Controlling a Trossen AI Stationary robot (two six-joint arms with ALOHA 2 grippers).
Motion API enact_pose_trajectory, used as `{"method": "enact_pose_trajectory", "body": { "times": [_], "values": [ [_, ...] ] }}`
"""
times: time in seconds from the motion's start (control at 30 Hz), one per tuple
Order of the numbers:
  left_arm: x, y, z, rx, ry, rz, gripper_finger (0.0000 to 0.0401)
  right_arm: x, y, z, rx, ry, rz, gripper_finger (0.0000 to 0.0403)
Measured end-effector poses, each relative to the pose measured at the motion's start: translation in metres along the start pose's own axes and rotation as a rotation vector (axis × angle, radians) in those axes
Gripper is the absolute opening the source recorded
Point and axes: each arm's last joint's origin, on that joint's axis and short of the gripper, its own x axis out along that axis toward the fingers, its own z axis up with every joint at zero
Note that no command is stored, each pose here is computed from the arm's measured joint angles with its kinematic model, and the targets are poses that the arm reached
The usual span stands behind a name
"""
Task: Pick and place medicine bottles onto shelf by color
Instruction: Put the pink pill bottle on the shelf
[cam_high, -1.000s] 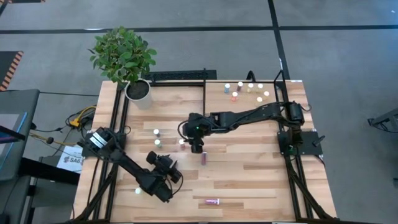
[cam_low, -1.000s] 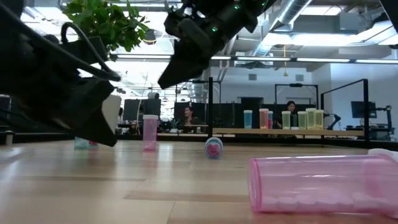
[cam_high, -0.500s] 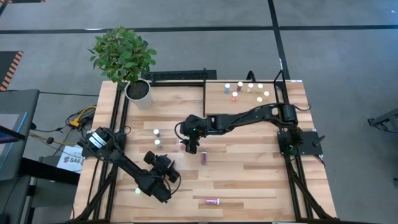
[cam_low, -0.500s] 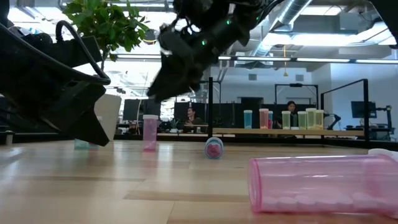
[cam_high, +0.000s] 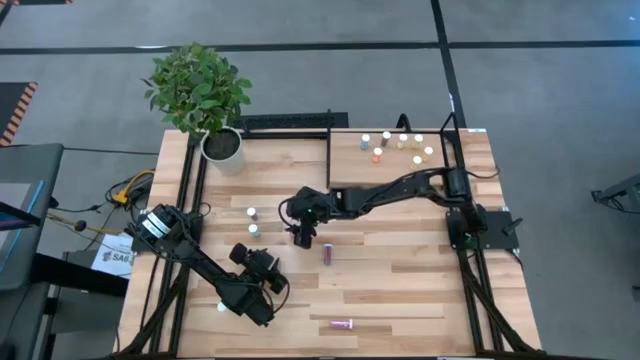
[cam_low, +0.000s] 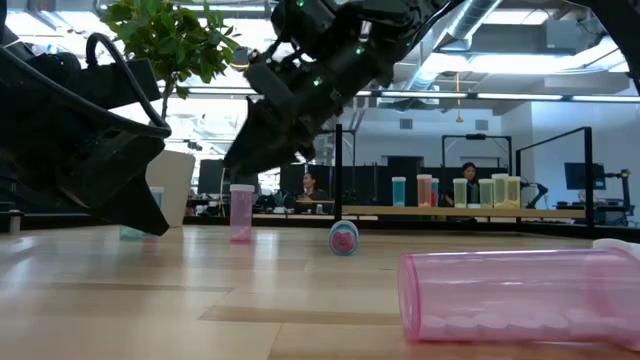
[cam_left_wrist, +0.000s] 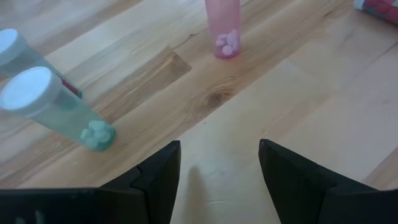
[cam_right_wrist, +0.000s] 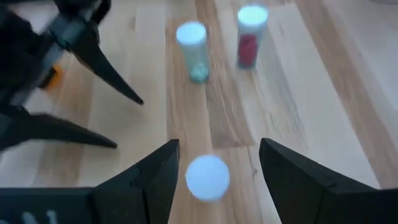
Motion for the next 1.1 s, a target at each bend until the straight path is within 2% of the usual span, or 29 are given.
{"method": "enact_pose_trajectory", "body": {
  "times": [0.43, 0.7, 1.1],
  "values": [
    [0.000, 0.001, 0.000, -0.011, 0.008, 0.012, 0.0206, 0.023, 0.007, -0.022, 0.011, 0.061, 0.006, 0.0243],
    [0.000, 0.002, -0.001, -0.014, 0.019, 0.017, 0.0206, 0.024, 0.009, -0.023, 0.011, 0.049, -0.019, 0.0239],
    [0.000, 0.004, 0.000, 0.003, 0.018, 0.031, 0.0206, 0.023, 0.008, -0.023, 0.013, 0.055, -0.023, 0.0180]
  ]
}}
